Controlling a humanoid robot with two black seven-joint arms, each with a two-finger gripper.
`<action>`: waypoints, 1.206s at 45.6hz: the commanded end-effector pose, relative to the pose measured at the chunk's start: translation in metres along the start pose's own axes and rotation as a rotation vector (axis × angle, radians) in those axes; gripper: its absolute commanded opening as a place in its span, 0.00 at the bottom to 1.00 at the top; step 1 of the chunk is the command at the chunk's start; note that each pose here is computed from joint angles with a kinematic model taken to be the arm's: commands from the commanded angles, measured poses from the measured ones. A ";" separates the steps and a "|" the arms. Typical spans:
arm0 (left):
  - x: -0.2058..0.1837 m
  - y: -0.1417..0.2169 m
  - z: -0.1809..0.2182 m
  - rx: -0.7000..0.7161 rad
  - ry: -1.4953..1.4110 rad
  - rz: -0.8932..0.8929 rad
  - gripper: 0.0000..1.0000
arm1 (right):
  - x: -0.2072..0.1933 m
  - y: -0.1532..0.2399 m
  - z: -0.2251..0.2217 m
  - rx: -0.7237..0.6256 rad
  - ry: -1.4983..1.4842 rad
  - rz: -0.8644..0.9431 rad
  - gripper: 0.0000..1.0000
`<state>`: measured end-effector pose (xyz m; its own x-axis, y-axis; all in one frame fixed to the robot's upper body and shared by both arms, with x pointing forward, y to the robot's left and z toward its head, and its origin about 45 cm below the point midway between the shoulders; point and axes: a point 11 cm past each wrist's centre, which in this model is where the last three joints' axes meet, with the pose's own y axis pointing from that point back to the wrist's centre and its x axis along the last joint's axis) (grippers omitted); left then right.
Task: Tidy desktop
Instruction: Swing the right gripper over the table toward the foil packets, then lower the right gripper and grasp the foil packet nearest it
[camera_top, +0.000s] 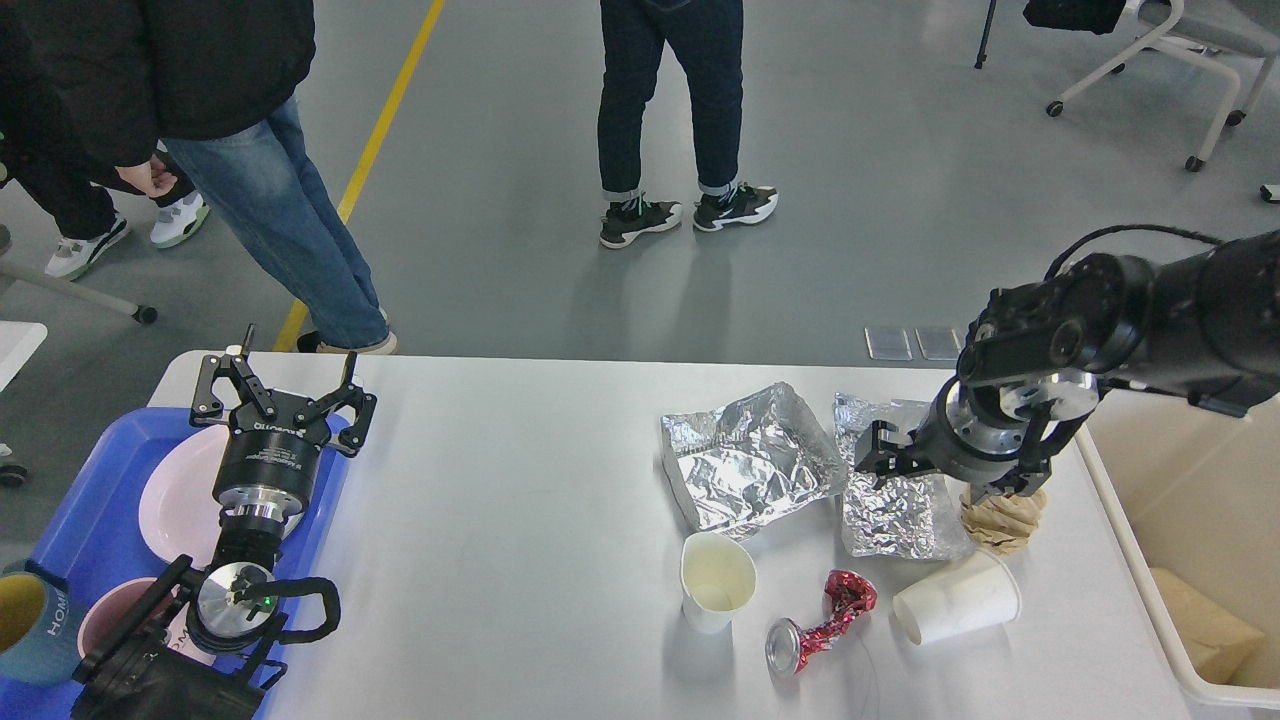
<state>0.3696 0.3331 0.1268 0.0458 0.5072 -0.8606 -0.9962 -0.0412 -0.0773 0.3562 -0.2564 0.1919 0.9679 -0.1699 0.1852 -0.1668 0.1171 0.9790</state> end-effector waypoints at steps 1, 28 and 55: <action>0.000 0.000 0.000 -0.001 0.000 0.000 0.96 | -0.009 -0.033 -0.016 0.009 0.018 0.014 0.97; 0.000 0.000 0.000 0.000 0.000 0.000 0.96 | -0.030 -0.093 -0.041 0.024 0.169 0.143 0.85; 0.000 0.000 0.000 0.000 0.002 0.000 0.96 | -0.031 -0.123 -0.035 0.008 0.162 0.198 0.77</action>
<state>0.3696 0.3326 0.1267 0.0460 0.5063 -0.8611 -0.9962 -0.0410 -0.0773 0.3516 -0.2284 0.0653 0.9377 0.0174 0.3469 -0.3464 0.1186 0.9305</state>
